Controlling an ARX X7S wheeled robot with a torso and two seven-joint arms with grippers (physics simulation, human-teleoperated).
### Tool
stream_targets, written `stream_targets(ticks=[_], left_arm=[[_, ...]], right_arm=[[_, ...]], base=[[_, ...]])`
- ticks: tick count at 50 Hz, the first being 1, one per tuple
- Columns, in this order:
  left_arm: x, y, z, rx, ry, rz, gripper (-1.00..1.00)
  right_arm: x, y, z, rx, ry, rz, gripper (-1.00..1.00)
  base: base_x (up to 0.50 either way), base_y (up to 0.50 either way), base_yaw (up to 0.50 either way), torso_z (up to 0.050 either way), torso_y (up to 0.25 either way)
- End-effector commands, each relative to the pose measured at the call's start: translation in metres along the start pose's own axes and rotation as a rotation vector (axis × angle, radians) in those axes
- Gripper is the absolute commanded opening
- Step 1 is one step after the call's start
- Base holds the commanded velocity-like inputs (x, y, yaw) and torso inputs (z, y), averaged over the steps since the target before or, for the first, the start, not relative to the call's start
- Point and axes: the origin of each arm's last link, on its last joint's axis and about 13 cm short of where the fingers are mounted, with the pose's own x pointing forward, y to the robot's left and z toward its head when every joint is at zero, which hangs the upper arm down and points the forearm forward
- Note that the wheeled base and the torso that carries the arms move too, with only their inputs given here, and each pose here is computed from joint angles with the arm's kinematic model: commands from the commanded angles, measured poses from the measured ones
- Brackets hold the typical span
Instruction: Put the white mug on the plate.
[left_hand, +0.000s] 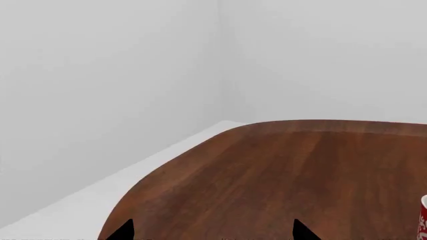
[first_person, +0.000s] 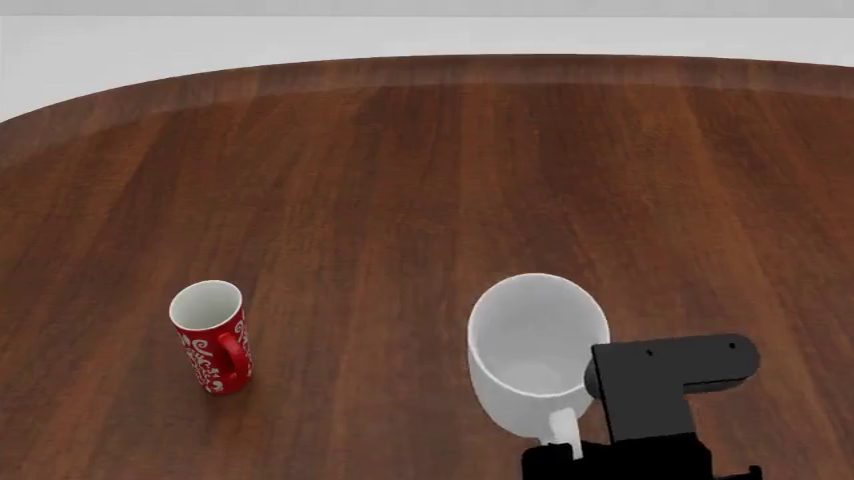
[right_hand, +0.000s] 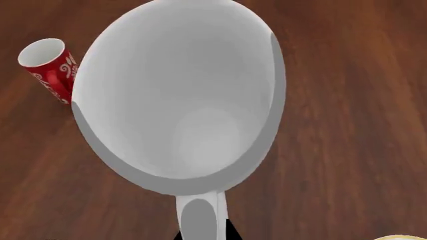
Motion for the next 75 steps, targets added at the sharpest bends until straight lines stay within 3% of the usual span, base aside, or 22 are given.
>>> stream_targets(ticks=[1, 28, 37, 51, 64, 75], left_arm=[[0.0, 0.002, 0.0, 0.002, 0.0, 0.005, 1.0], [0.003, -0.001, -0.006, 0.008, 0.012, -0.001, 1.0], [0.004, -0.003, -0.006, 0.008, 0.014, -0.014, 1.0], [0.003, -0.003, -0.006, 0.007, 0.016, -0.018, 1.0], [0.004, -0.005, -0.006, 0.01, 0.018, -0.023, 1.0], [0.004, -0.004, -0.007, 0.011, 0.017, -0.02, 1.0]], right_arm=[[-0.028, -0.017, -0.004, 0.058, 0.005, -0.098, -1.0], [-0.074, -0.041, -0.024, 0.24, -0.053, -0.245, -1.0], [-0.073, -0.053, -0.029, 0.342, -0.086, -0.277, -1.0], [-0.079, -0.069, -0.024, 0.409, -0.105, -0.345, -1.0], [-0.073, -0.091, -0.034, 0.525, -0.088, -0.413, -1.0], [-0.067, -0.093, -0.037, 0.586, -0.057, -0.47, -1.0]], base=[[0.0, 0.0, 0.0, 0.0, 0.0], [0.0, 0.0, 0.0, 0.0, 0.0], [0.0, 0.0, 0.0, 0.0, 0.001], [0.0, 0.0, 0.0, 0.0, 0.0], [0.0, 0.0, 0.0, 0.0, 0.0], [0.0, 0.0, 0.0, 0.0, 0.001]])
